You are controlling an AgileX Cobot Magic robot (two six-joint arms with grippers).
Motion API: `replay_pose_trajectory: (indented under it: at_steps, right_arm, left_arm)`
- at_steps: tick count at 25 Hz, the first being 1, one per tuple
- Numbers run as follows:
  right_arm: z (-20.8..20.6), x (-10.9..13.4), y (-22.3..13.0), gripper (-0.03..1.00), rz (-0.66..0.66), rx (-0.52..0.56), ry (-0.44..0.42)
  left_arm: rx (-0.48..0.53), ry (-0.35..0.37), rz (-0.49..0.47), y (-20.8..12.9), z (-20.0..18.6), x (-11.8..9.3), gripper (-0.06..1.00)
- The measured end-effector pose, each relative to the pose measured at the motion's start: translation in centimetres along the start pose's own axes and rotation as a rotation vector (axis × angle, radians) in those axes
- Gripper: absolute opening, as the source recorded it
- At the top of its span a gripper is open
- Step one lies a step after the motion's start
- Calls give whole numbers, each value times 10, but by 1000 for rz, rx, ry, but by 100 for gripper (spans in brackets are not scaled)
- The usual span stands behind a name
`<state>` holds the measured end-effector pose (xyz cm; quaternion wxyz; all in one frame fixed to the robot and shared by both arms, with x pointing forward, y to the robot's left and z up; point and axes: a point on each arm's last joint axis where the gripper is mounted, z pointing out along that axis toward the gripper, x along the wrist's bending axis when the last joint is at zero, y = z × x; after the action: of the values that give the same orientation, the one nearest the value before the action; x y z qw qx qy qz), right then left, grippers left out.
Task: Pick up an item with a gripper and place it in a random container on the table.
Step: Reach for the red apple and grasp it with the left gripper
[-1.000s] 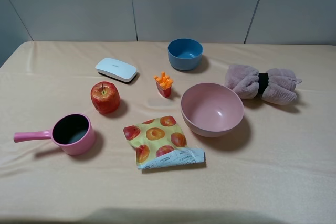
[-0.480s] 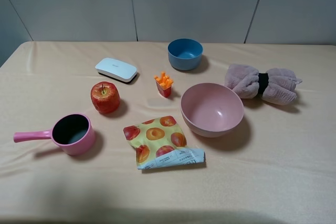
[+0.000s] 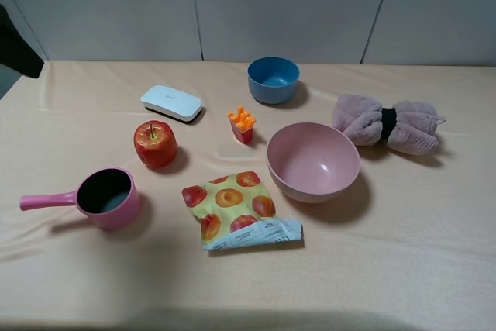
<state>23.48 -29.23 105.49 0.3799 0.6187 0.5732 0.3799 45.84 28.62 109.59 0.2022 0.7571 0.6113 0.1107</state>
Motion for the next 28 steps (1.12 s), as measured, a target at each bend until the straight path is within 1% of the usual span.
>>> replay_pose_trajectory:
  at_steps: [5, 8, 12, 15, 19, 22, 28]
  right_arm:
    - [0, 0, 0, 69, 0, 0, 0]
    - [0, 0, 0, 69, 0, 0, 0]
    - [0, 0, 0, 69, 0, 0, 0]
    - [0, 0, 0, 69, 0, 0, 0]
    - [0, 0, 0, 69, 0, 0, 0]
    - [0, 0, 0, 69, 0, 0, 0]
    - [0, 0, 0, 69, 0, 0, 0]
  left_arm:
    - [75, -20, -4, 18, 16, 5, 100]
    - [109, -19, 26, 30, 25, 4, 100]
    - [144, -11, 104, 47, 40, -6, 100]
    - [171, -19, 143, 58, 54, -15, 99]
    - [217, -34, 166, 70, 69, -24, 99]
    - [232, -39, 184, 76, 77, -29, 99]
    - [286, -51, 208, 82, 96, -37, 99]
